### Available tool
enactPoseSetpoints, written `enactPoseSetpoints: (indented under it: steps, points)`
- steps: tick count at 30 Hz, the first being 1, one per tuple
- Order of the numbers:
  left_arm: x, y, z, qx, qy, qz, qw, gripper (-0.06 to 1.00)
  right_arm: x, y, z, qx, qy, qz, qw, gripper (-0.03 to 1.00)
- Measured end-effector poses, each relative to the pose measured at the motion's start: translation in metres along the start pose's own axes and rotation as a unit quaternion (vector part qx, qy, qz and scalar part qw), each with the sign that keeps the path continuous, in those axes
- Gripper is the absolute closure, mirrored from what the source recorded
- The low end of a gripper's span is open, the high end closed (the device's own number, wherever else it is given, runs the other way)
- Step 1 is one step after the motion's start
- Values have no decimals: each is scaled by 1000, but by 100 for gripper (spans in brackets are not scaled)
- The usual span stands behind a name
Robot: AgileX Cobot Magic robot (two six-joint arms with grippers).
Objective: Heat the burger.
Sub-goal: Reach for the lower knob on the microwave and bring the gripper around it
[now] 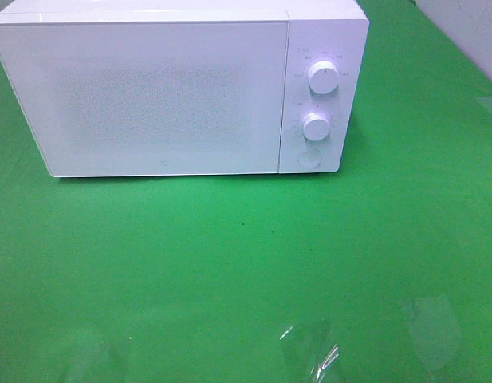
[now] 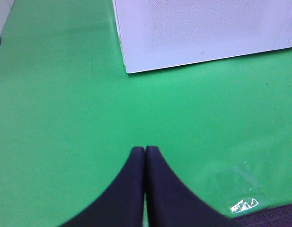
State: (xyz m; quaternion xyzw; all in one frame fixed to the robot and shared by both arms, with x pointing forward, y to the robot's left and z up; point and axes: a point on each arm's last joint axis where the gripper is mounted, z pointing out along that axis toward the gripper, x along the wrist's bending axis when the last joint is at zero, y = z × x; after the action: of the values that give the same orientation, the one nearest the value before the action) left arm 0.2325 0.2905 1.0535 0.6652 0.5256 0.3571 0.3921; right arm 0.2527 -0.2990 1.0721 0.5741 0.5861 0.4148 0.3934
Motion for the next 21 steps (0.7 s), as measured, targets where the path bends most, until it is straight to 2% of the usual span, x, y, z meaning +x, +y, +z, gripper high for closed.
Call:
enactPoseSetpoints:
  steps: [5,10,16,21]
  points:
    - [0,0,0,0,0,0,1000,94,1,19,21,-19,1,-1,1000,48]
    - [0,0,0,0,0,0,1000,94,1,30,43,-12,2,-1,1000,48]
    - [0,0,0,0,0,0,1000,94,2,41,88,14,2,-2,1000,43]
    - [0,0,0,0,0,0,1000,94,3,46,109,9,3,-1,1000,38]
